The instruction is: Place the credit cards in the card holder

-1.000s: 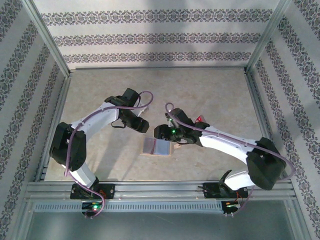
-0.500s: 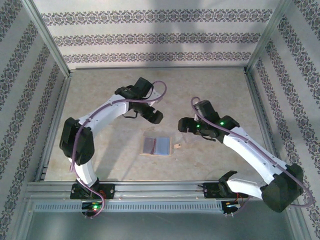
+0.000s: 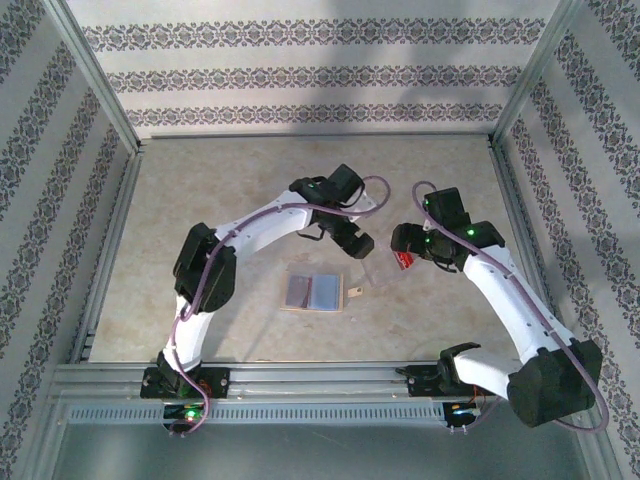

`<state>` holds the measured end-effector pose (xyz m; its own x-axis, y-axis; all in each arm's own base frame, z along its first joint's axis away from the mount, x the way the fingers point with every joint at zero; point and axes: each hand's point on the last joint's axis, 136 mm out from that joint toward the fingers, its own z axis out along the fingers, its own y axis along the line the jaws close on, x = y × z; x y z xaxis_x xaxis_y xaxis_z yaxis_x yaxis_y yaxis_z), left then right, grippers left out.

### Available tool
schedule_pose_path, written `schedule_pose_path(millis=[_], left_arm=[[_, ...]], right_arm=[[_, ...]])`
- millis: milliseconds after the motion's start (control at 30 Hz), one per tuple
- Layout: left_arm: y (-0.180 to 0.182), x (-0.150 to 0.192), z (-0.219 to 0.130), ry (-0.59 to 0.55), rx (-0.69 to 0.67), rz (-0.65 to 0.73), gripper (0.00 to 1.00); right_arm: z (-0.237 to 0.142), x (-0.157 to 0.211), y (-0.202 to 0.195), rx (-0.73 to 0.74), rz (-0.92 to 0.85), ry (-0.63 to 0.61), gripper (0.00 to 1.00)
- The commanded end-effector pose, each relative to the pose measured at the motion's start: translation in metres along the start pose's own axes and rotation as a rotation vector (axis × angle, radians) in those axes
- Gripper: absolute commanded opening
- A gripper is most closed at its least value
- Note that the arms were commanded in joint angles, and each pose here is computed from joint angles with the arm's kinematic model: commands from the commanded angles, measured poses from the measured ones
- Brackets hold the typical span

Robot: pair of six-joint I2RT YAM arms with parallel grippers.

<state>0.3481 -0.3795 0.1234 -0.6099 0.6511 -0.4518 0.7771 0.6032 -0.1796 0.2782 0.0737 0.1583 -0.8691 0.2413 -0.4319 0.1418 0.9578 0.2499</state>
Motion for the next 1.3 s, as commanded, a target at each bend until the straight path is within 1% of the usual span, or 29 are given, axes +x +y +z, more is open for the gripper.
schedule_pose_path(millis=[0,167,367,633,800,900,1267], left_arm=[[-0.016,0.002,0.01,0.048,0.035,-0.004,0.96],[-0.026,0.003,0.029,0.081,0.062,-0.005,0.94],[-0.022,0.007,0.048,0.114,0.062,-0.024,0.91],[-0.019,0.014,0.07,0.151,0.056,-0.031,0.88],[-0.017,0.02,0.077,0.17,0.055,-0.037,0.85],[-0.016,0.022,0.082,0.18,0.053,-0.045,0.84],[-0.015,0.033,0.086,0.207,0.048,-0.048,0.83]], right_arm=[[0.006,-0.003,-0.009,0.019,-0.016,0.016,0.82],[0.02,-0.005,-0.015,0.024,-0.01,0.043,0.79],[0.035,-0.008,-0.017,0.027,-0.017,0.079,0.74],[0.049,-0.003,-0.021,0.034,-0.015,0.116,0.73],[0.054,0.0,-0.024,0.033,-0.015,0.12,0.73],[0.058,0.003,-0.028,0.046,-0.015,0.142,0.73],[0.07,0.009,-0.033,0.068,-0.03,0.17,0.7]])
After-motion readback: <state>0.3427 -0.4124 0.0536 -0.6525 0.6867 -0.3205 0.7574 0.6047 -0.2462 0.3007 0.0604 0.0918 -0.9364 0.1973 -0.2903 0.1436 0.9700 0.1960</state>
